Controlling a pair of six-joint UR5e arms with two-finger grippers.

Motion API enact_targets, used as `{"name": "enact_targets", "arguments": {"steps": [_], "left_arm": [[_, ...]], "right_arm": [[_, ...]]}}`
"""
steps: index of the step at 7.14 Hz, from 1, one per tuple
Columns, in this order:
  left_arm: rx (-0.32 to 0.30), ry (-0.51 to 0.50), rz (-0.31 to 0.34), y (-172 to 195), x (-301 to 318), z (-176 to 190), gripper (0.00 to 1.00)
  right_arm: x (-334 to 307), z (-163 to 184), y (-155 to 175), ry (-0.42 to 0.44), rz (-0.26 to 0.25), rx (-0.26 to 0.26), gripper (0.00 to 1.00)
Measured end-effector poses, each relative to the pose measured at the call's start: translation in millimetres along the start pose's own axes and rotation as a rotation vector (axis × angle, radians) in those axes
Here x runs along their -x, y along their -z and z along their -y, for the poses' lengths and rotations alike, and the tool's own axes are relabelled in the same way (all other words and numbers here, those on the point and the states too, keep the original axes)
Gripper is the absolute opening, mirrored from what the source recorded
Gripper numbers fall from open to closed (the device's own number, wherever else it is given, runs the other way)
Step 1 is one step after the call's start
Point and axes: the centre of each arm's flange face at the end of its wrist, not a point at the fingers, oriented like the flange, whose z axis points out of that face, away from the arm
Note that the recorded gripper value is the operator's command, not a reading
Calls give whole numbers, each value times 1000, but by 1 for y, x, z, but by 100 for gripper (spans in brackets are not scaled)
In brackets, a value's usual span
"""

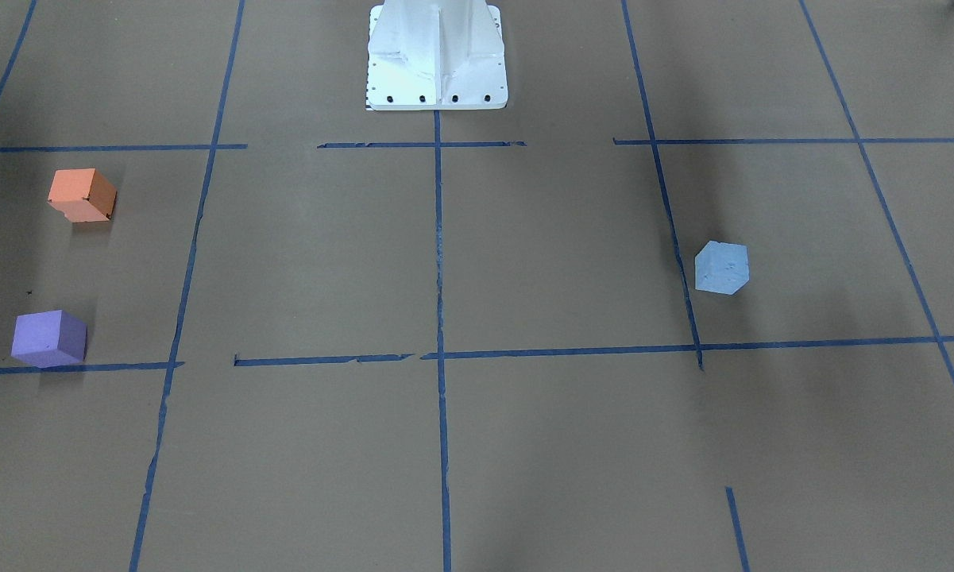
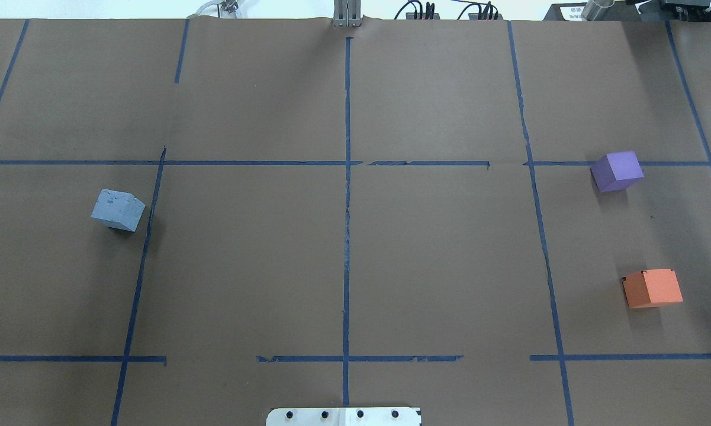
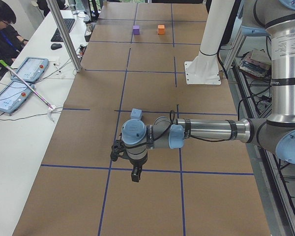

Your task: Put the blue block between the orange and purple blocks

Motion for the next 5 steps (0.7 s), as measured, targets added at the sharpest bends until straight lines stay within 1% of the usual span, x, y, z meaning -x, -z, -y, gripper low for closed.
{"name": "enact_targets", "arguments": {"steps": [3,4,5], "left_arm": [[-5,-10,-1,2,-4,2,100],[-28,-40,6,7,-11,14,100],[-88,-101,18,20,-23,37,100]], "right_arm": [[0,-1,-1,-3,0,1,100],[0,-1,-1,-4,0,1,100],[0,0,0,-5,0,1,100]]}}
